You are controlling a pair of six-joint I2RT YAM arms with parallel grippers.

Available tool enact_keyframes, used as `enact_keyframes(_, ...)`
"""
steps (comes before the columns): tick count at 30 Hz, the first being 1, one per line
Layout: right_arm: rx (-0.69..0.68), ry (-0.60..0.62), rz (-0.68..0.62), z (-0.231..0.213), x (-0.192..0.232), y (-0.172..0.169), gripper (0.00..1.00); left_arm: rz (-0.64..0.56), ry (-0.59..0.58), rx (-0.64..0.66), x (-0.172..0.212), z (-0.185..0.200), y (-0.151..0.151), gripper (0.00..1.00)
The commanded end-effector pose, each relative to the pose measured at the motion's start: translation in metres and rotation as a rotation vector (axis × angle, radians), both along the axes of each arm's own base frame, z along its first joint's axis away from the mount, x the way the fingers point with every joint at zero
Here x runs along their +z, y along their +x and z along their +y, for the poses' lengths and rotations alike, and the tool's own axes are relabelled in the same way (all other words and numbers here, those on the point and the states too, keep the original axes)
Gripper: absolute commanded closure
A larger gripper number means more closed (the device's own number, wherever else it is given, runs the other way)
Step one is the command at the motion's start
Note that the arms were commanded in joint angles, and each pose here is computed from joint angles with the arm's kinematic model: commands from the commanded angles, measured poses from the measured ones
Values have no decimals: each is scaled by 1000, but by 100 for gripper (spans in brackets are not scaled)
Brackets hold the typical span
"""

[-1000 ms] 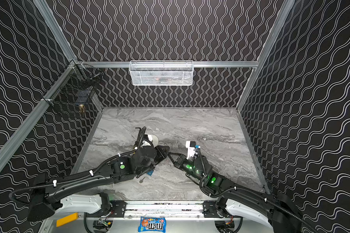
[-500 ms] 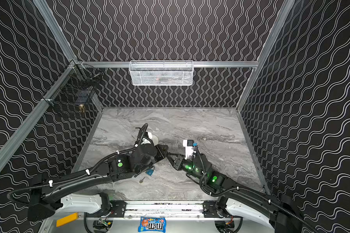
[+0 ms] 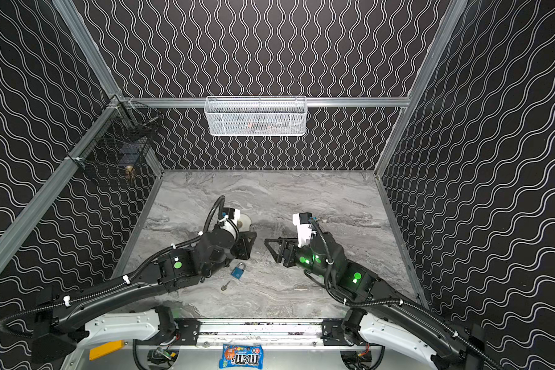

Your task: Unlock with the key

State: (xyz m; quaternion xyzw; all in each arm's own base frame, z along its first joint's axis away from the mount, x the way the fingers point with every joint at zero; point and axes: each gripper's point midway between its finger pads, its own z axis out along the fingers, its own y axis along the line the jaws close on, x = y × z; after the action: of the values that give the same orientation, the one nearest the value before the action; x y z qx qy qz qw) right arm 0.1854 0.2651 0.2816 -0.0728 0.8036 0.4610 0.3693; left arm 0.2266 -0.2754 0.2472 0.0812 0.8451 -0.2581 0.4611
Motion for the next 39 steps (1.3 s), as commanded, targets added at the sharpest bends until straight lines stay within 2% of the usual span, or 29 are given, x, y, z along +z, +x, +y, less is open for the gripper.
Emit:
enact_keyframes(1, 79, -143, 56, -2, -19, -13, 22, -203, 97, -151, 8, -5, -4, 100)
enact_keyframes(6, 104, -239, 113, 5, -20, -10, 17, -364, 91, -248, 6, -2, -16, 100)
enact_keyframes(11, 121, -296, 125, 18, -17, 1, 15, -431, 107, -281, -1, -3, -20, 100)
enact_keyframes(18, 100, -407, 159, 28, -30, 20, 14, -456, 126, -288, -4, -5, -18, 100)
enact_keyframes(25, 77, -456, 192, 27, -43, 38, 14, -474, 128, -286, -3, -4, -18, 100)
enact_keyframes(39, 59, -564, 218, 24, -55, 49, 13, -477, 135, -295, -7, -2, -20, 100)
